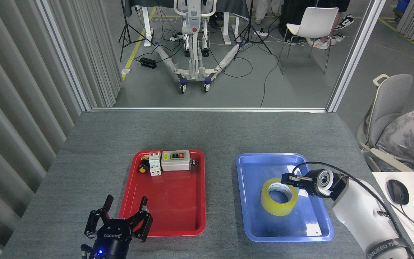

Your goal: Place and move tape with both arms

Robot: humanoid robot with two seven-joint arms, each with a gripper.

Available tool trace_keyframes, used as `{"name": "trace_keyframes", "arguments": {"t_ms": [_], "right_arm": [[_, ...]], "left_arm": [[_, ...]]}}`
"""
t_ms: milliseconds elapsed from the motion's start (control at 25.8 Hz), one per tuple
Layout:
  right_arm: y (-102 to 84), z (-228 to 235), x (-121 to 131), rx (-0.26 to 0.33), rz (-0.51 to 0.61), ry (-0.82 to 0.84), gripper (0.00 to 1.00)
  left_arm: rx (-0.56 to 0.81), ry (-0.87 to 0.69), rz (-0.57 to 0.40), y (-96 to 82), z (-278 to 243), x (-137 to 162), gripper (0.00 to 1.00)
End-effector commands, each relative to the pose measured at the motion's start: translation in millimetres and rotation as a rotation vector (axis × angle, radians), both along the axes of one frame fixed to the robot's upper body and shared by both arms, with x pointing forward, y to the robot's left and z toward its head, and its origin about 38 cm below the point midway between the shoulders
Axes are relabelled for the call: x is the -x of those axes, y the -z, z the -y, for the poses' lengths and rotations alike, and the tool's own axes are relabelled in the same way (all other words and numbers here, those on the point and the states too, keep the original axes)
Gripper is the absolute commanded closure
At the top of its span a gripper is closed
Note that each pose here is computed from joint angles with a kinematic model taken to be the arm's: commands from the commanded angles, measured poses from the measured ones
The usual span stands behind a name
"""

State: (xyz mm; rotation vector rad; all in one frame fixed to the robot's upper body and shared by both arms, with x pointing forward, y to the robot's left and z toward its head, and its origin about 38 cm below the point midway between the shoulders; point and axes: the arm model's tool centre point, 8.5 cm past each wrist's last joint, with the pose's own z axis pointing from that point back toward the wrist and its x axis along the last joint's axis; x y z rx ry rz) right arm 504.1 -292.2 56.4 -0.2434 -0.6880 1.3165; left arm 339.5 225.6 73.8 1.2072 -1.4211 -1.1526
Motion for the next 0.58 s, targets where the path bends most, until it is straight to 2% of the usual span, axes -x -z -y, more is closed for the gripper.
{"name": "trace_keyframes", "arguments": {"t_ms": [0, 77, 155, 232, 310, 465, 542], "right_arm": [[-8.4, 11.5, 2.2, -0.024, 0.178, 0.041, 0.00], [-11.0, 25.3, 10.1, 0.020, 0.292, 0.041, 0.00], [-22.0, 35.0, 14.1, 0.114, 0.437, 0.035, 0.00], [-21.1, 50.0, 30.8, 0.224, 0.558, 0.046, 0.00], [-29.3, 49.7, 43.9, 0.308, 0.707, 0.035, 0.00], [-45.5, 35.6, 72.6, 0.410, 0.951, 0.013, 0.00], [-49.6, 38.3, 94.5, 0.430, 1.003, 0.043, 0.00]], "left_arm": [[-0.004, 0.000, -0.003, 1.0, -1.6, 0.8, 0.01], [-0.006, 0.000, -0.003, 1.0, -1.6, 0.8, 0.01], [-0.006, 0.001, 0.003, -1.1, -1.4, -1.1, 0.01], [-0.006, -0.003, 0.009, -3.3, -2.5, -3.1, 0.01], [-0.006, -0.004, 0.014, -5.3, -2.8, -4.1, 0.01], [-0.007, -0.001, 0.028, -9.7, -2.4, -8.2, 0.01], [-0.003, 0.000, 0.023, -8.4, -1.1, -7.3, 0.01]]}}
